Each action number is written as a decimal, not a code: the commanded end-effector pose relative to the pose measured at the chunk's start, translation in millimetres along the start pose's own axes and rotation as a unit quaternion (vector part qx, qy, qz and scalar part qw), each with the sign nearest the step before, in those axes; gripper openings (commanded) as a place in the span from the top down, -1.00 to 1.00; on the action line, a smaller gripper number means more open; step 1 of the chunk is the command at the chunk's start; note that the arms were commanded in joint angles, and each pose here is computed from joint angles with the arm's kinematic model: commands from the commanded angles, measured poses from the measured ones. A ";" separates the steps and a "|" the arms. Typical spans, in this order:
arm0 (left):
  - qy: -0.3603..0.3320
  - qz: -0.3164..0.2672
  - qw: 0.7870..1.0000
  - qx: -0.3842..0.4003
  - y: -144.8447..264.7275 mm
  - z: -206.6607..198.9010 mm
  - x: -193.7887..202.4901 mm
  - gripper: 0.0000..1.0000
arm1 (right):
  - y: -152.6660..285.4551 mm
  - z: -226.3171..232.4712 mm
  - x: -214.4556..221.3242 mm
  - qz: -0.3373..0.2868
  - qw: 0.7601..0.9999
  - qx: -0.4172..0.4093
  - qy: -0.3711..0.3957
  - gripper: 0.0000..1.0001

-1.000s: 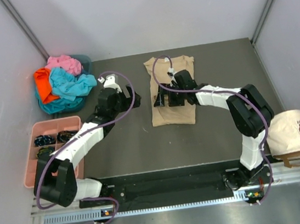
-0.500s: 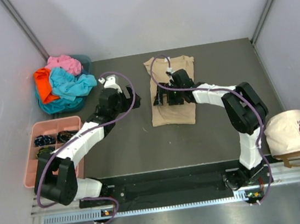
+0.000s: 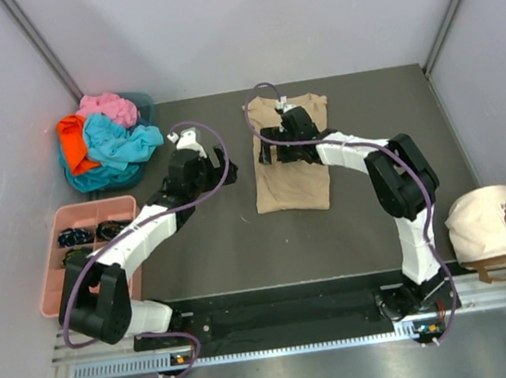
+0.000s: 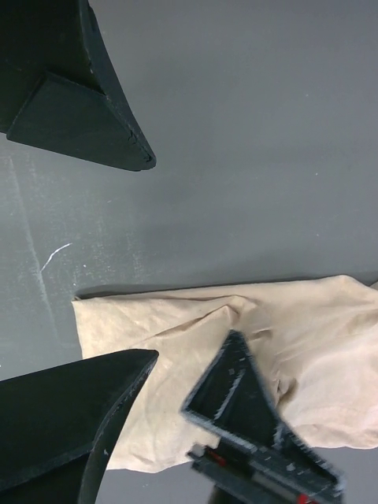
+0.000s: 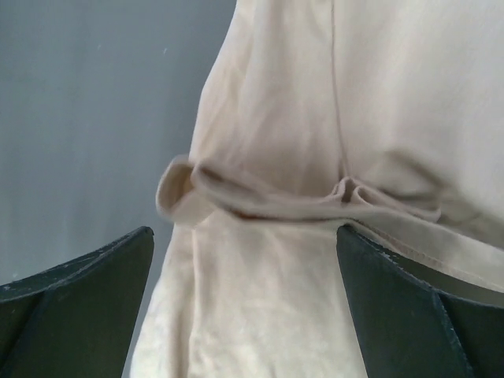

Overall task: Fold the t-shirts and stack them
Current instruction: Fold the folded rectangular tshirt in 1/3 of the way, then grab one side of the 2/3 rectangular tshirt with both arms, then fold the long partially folded tshirt into a neat square, then smooth out wrinkles on the folded tshirt

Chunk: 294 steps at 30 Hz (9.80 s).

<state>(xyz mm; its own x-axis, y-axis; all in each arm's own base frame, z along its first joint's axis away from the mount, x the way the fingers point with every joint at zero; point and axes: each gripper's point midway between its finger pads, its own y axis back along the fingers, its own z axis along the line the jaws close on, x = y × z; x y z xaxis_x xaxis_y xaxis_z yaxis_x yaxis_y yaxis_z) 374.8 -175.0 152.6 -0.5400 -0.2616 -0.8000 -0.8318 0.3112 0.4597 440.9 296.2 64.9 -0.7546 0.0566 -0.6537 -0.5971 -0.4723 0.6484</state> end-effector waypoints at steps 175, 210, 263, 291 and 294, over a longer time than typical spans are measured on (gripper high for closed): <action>-0.010 0.087 0.994 0.059 117.2 -56.8 107.6 1.00 | 254.4 -42.6 85.6 -0.035 0.989 0.105 -0.094 1.00; -0.084 -0.103 0.991 0.011 -77.1 -81.2 -71.8 1.00 | 112.2 -64.2 -128.9 -0.142 0.981 0.084 -0.104 1.00; -0.120 -0.086 0.983 -0.109 -162.9 4.4 -88.1 -0.21 | 62.3 -165.9 -184.9 -0.176 0.966 0.107 -0.153 -0.98; -0.007 0.005 0.974 0.225 -102.6 -129.5 2.7 -0.47 | 76.2 -63.3 -155.1 -0.099 0.969 -0.193 -0.117 -0.98; -0.003 0.026 0.973 0.230 -96.9 -136.3 26.2 -0.44 | 69.6 -67.8 -151.5 -0.091 0.971 -0.186 -0.119 -0.98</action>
<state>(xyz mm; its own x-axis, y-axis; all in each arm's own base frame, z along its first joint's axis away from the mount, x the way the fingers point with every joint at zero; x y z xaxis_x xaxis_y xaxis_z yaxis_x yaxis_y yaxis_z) 441.7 -314.1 141.1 -0.5620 -0.2158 -0.7985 -0.7013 0.6362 0.3217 522.5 187.6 157.8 -0.7420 0.3678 -0.5605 -0.6230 -0.6871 0.3738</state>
